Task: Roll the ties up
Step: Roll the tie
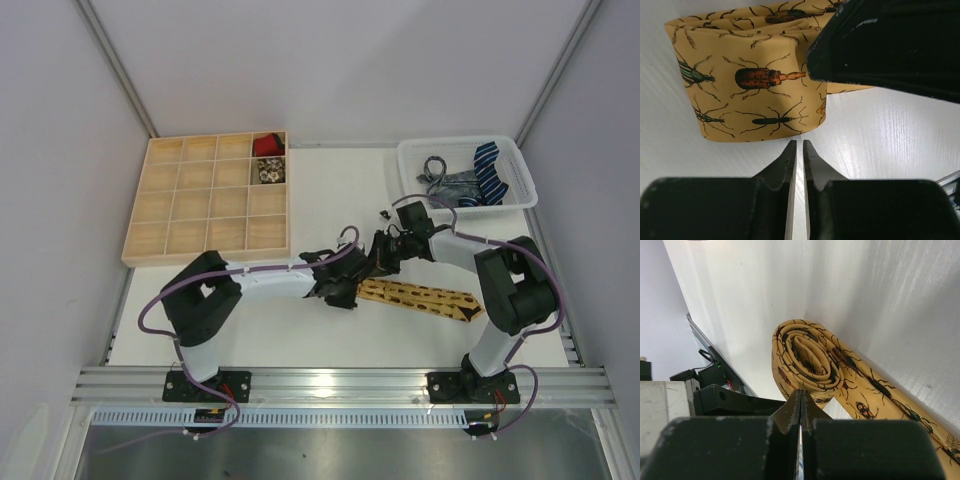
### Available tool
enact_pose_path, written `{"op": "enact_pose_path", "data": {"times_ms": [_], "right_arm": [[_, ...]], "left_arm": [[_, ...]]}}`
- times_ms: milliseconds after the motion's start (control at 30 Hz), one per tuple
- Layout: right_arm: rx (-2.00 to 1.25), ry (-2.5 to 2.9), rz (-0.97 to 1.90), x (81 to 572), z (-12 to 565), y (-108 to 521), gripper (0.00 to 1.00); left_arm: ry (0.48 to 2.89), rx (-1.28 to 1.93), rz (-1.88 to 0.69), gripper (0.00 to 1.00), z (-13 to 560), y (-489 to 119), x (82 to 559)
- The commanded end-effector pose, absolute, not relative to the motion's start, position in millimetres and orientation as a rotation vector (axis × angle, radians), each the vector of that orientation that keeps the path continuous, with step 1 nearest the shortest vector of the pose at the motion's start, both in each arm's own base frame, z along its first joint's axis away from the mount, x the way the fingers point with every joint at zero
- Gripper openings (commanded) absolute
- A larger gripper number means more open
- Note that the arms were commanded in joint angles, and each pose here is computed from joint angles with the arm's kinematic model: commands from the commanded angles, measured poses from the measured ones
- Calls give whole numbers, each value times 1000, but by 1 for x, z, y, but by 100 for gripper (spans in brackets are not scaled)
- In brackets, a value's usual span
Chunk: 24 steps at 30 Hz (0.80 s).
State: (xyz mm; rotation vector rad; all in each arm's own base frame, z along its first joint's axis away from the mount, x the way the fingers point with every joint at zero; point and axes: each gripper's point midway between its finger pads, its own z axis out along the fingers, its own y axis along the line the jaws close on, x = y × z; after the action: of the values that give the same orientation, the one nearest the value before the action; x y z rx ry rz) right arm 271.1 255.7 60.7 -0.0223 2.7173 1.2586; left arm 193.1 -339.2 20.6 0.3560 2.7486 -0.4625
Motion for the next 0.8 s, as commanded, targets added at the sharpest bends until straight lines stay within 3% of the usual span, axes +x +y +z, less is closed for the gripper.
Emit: {"op": "enact_pose_path", "data": {"times_ms": [0,167,400,567,667,767], "right_arm": [[-51,2675,1254,275,80,259,0],[-75,2671,1247,267,85,262,0],[-114,2672,1266,258,86,274,0],[-127,2692,1239,253,78,276,0],[-132,2702,1179,259,72,271,0],[-141,2714,1149,264,65,269,0]], "left_arm": [[2677,339,-514,13,41,-355,206],[2660,339,-544,15,57,-334,188],[2608,257,-520,40,97,-291,203],[2601,166,-716,48,101,-276,215],[2565,154,-805,62,106,-277,229],[2565,158,-852,68,105,-278,237]]}}
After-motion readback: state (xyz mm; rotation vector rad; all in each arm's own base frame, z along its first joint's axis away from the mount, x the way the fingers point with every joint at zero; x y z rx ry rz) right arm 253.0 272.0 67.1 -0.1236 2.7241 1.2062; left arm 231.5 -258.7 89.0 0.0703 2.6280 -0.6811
